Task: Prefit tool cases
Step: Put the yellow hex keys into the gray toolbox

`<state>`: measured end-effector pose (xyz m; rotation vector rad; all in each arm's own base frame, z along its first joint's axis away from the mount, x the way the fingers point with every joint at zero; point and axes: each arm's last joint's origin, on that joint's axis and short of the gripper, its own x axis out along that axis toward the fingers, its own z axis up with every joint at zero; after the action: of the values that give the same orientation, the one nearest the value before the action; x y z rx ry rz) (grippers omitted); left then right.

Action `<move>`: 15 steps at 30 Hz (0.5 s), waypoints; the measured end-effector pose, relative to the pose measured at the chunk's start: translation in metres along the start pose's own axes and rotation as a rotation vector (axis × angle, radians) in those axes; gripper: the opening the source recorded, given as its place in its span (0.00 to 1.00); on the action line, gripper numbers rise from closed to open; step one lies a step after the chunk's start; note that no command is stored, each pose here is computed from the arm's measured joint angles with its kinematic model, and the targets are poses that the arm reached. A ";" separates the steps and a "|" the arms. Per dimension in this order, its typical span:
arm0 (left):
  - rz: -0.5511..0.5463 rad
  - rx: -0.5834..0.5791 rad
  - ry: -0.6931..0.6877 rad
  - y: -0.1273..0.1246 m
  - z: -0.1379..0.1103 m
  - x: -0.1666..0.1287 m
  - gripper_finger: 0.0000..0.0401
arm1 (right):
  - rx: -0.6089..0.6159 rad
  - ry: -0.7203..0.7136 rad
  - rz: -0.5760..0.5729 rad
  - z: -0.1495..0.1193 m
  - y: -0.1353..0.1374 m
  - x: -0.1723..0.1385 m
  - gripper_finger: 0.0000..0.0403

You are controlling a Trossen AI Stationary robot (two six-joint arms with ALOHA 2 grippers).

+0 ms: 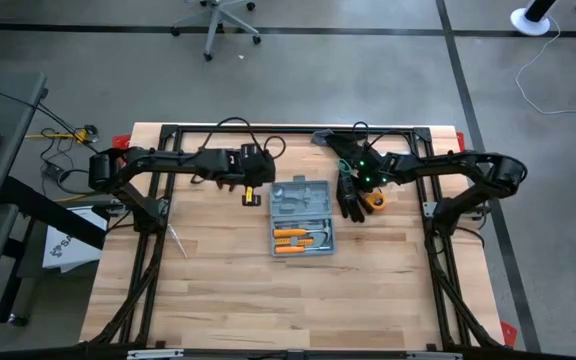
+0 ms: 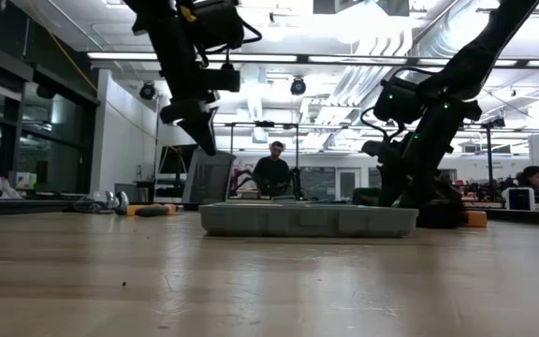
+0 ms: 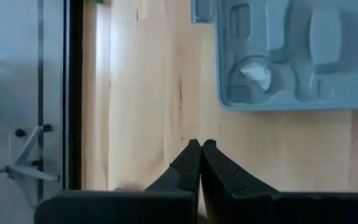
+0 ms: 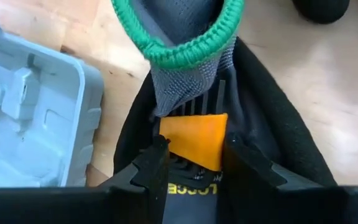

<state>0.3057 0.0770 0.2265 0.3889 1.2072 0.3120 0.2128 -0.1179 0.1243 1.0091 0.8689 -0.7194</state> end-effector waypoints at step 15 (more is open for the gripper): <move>0.015 0.216 0.004 -0.003 0.001 -0.001 0.00 | -0.009 0.036 0.023 -0.002 0.000 0.000 0.34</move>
<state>0.3064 0.0739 0.2267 0.5852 1.2460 0.1956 0.2122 -0.1163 0.1237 1.0256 0.8899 -0.6793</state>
